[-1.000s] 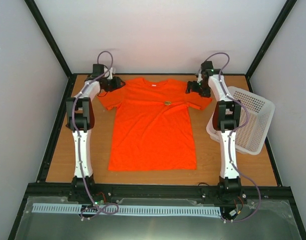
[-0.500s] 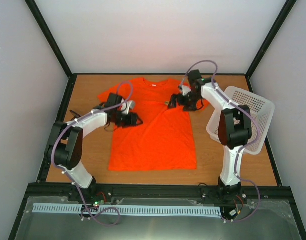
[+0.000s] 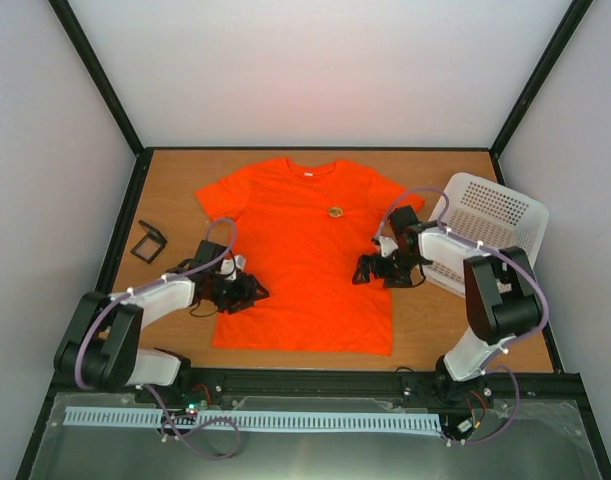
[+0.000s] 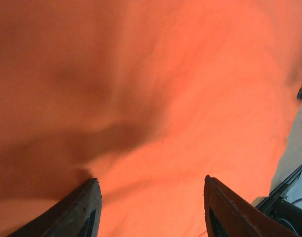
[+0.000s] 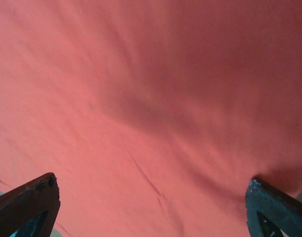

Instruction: Pin the brooch onto the clothing

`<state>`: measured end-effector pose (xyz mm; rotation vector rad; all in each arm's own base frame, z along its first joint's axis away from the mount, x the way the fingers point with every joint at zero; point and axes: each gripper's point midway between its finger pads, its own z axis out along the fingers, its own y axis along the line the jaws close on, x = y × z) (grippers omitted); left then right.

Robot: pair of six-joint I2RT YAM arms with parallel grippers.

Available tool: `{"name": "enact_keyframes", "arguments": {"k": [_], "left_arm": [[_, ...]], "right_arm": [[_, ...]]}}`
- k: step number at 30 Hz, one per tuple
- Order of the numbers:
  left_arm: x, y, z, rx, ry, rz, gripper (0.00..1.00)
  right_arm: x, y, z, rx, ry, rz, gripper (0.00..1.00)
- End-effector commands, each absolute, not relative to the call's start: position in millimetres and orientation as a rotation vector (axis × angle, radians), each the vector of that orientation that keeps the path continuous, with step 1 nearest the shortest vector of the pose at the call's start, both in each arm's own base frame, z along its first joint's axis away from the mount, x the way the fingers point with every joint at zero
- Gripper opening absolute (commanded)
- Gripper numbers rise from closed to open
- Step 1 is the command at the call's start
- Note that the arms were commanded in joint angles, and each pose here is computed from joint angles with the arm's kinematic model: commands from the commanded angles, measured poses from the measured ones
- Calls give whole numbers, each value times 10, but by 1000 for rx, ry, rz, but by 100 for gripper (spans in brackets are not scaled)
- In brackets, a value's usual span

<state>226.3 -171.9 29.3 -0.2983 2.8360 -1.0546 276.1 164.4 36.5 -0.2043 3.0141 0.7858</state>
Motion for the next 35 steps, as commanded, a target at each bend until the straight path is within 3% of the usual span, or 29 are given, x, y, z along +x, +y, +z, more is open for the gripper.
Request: {"name": "enact_keyframes", "arguments": {"k": [1,5,9,10,12,13,22,28,35], "left_arm": [[2187,-1613,431,-421,2793,-1020,58],[2375,-1563,1101,-323,2607,-986,63],[2555,-1433,2270,-218,2289,-934,73],[2566,-1369,2589,-205,2201,-908,78],[2525,-1217,3261,-181,2021,-855,97],[2477,-1149,3573,-158,1937,-828,100],[1669,-448,5620,-103,1401,-558,100],[1213,-165,6091,-118,1188,-478,100],[1351,-241,5946,-107,1245,-489,100]], "right_arm": [[2523,1486,392,-164,3027,697,100],[2597,1431,1088,-215,2882,643,100],[2628,1346,2202,-255,2612,599,100],[2604,1326,2486,-261,2531,598,100],[2497,1213,3103,-228,2343,568,100],[2432,1158,3381,-218,2253,556,100],[1604,504,5028,-10,1698,449,100],[1284,176,5356,137,1582,404,100],[1326,139,5341,188,1607,404,100]]}}
